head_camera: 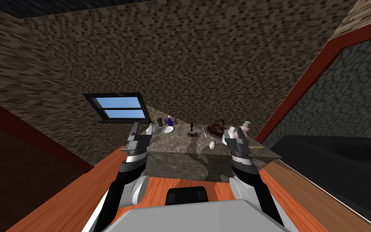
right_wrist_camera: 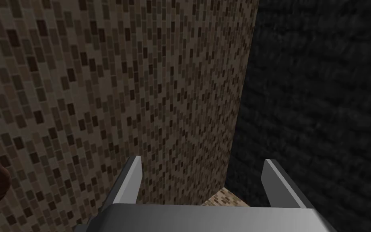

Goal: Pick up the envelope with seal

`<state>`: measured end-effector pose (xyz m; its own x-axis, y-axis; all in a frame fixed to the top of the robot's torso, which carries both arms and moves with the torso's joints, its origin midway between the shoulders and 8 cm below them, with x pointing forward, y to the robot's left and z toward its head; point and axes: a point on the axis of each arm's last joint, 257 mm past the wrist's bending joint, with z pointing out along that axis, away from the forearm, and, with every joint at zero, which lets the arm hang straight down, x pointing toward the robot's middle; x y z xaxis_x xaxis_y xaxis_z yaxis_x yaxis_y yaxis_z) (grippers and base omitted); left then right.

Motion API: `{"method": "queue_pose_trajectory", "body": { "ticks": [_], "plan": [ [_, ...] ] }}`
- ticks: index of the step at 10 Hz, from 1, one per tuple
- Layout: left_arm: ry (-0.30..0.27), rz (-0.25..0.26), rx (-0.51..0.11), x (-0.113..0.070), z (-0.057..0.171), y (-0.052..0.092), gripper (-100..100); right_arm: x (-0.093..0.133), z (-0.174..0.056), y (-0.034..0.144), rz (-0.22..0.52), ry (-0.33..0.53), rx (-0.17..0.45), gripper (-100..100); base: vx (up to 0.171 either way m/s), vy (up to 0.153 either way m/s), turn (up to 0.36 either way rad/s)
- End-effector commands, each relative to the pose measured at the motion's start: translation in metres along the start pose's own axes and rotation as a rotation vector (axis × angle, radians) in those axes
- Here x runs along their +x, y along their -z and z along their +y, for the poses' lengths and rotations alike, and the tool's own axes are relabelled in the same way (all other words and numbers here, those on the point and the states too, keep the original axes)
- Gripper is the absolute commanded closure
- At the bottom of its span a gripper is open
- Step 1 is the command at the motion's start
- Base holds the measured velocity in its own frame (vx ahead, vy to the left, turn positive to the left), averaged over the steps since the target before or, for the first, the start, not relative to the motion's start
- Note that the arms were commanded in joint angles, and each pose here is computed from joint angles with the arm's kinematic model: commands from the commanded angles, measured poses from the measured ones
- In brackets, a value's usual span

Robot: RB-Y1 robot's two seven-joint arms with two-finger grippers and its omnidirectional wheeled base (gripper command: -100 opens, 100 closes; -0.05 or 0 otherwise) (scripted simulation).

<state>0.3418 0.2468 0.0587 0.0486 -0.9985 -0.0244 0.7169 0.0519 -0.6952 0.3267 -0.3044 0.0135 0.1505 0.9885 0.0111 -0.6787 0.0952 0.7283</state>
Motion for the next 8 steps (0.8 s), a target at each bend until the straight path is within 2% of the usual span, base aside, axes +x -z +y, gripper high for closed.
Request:
{"method": "queue_pose_trajectory", "body": {
  "ticks": [1,3,6,7,8],
  "plan": [
    [0.0,0.0,0.0,0.0,0.0,0.0,0,0.006,-0.012,0.001,0.048,0.007,0.025,-100,-0.009,0.001,0.282],
    [0.0,0.0,0.0,0.0,0.0,0.0,0,0.013,-0.029,0.002,0.103,0.016,0.058,-100,-0.016,-0.011,0.239],
    [0.0,0.0,0.0,0.0,0.0,0.0,0,0.023,-0.062,0.008,0.203,0.042,0.121,-100,-0.018,-0.004,0.335],
    [0.0,0.0,0.0,0.0,0.0,0.0,0,0.024,-0.062,0.008,0.215,0.048,0.122,-100,-0.011,-0.005,0.097],
    [0.0,0.0,0.0,0.0,0.0,0.0,0,0.027,-0.075,0.011,0.254,0.062,0.146,-100,-0.011,0.004,0.238]
  ]
}}
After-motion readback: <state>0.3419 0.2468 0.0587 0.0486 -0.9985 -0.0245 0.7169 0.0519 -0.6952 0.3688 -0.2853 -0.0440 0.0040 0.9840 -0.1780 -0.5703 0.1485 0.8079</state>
